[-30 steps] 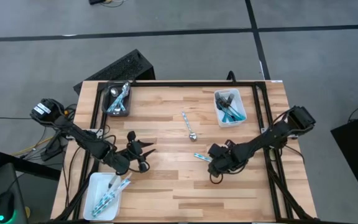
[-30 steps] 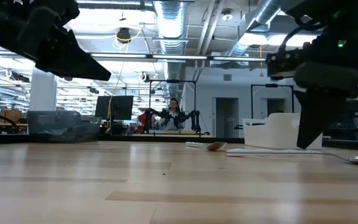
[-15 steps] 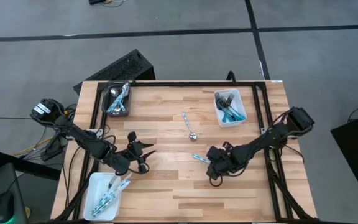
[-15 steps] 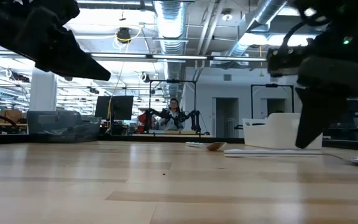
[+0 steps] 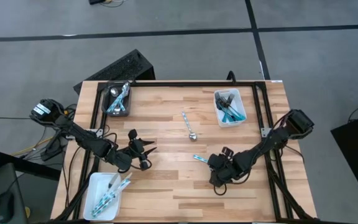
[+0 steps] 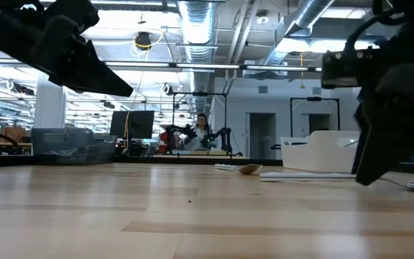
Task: Sort silverware by color (type)
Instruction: Put the light blue spoon into the black bin
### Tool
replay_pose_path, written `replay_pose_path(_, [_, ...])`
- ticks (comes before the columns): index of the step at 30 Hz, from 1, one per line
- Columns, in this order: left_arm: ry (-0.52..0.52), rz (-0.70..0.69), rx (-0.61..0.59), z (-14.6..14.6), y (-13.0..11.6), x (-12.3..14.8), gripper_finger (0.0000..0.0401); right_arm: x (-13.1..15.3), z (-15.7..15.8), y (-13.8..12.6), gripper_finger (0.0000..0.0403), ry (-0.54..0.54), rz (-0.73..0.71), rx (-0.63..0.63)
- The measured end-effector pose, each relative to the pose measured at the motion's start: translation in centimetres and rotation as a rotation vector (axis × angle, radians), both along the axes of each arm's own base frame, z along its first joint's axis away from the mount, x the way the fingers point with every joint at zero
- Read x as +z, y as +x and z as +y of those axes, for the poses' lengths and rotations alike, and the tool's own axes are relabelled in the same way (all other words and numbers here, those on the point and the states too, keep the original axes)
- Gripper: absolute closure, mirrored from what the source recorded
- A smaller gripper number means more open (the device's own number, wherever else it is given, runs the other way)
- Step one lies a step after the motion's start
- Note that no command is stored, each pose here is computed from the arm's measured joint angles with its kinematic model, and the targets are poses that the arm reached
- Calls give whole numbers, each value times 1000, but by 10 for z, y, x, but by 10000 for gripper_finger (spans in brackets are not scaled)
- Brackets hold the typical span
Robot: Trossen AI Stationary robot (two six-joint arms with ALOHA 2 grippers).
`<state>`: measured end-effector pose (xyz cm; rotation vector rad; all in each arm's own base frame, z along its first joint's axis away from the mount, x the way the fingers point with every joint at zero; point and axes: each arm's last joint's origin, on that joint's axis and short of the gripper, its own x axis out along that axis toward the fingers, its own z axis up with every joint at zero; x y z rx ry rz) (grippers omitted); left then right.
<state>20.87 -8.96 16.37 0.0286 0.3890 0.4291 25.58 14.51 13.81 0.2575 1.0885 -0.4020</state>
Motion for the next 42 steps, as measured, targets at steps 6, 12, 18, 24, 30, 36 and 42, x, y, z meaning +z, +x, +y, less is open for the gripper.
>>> replay_pose_path(6, [31, 10, -2, 0, 0, 0, 287, -10, -5, 5, 199, -32, 23, -18])
replay_pose_path(12, [63, -5, 77, 4, -1, 0, 287, -7, -11, 15, 258, -25, 10, 109])
replay_pose_path(18, [-83, -34, 79, 7, 2, -1, 287, 1, -10, 27, 380, -24, -62, 168])
replay_pose_path(24, [-75, -118, 78, 12, 11, 9, 287, 12, -9, 35, 381, -121, -115, 184])
replay_pose_path(30, [-50, -152, 25, 21, 19, 17, 281, 43, -12, 58, 386, -283, -243, 138])
replay_pose_path(36, [-93, -132, -36, 21, 20, 15, 277, 46, -14, 61, 310, -118, -170, 165])
replay_pose_path(42, [-56, -112, -30, 23, 20, 15, 277, 27, -17, 48, 215, -11, -80, 125])
